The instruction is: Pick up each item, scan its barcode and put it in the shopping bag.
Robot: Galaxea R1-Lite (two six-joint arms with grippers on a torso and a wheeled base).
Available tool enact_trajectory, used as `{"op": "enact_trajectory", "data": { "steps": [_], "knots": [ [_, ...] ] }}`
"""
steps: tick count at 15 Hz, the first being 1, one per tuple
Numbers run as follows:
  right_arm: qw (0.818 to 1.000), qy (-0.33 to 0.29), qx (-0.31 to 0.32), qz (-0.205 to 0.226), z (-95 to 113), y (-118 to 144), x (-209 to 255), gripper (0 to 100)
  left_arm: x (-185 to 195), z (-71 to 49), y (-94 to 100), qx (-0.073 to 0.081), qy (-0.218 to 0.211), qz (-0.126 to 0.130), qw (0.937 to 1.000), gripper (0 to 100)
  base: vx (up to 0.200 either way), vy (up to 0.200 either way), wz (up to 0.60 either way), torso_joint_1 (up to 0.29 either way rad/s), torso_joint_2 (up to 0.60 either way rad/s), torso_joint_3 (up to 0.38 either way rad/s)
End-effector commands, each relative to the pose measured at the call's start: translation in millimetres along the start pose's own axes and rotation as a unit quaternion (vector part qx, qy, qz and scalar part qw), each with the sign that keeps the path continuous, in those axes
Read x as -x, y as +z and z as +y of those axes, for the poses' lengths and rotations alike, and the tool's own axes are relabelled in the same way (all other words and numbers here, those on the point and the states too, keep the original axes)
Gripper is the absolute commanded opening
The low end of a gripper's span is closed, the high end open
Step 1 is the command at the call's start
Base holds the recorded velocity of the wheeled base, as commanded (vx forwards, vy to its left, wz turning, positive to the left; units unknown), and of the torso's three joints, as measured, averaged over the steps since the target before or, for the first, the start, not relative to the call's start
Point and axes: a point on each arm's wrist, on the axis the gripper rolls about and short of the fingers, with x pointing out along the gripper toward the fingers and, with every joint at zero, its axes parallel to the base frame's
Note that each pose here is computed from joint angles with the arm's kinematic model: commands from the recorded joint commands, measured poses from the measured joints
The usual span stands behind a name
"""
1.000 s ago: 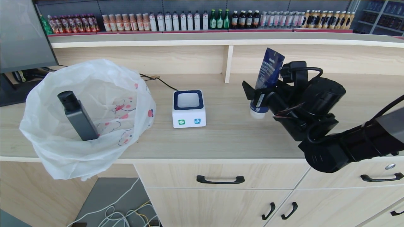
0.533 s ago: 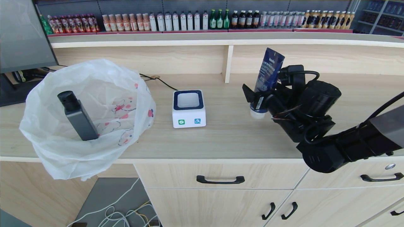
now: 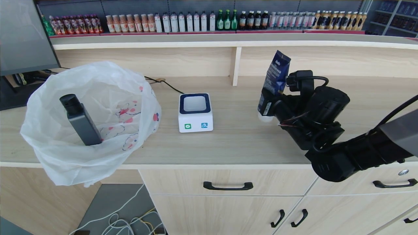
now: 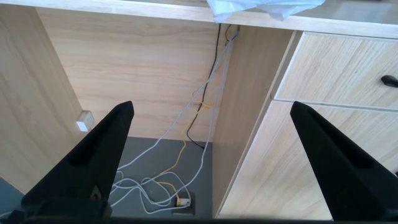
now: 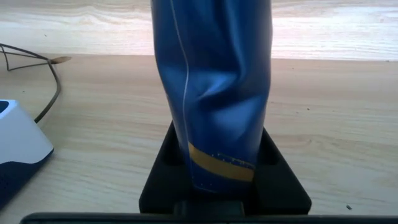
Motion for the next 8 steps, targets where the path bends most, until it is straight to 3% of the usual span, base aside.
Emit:
{"op": "enact_trajectory", "data": {
  "steps": [1, 5, 8],
  "knots": [
    [1.0, 0.002, 0.0, 0.005, 1, -3, 0, 0, 0, 0.0, 0.0, 0.0, 0.0, 0.0, 1.0, 100, 0.0, 0.0, 0.0, 0.0, 0.0, 0.0],
    [1.0, 0.004, -0.003, -0.007, 1, 7, 1, 0, 0, 0.0, 0.0, 0.0, -0.001, 0.0, 1.0, 100, 0.0, 0.0, 0.0, 0.0, 0.0, 0.0],
    [0.999, 0.003, -0.009, -0.036, -3, 33, 9, 0, 0, 0.0, 0.0, 0.0, -0.001, 0.0, 1.0, 100, 0.0, 0.0, 0.0, 0.0, 0.0, 0.0]
  ]
}}
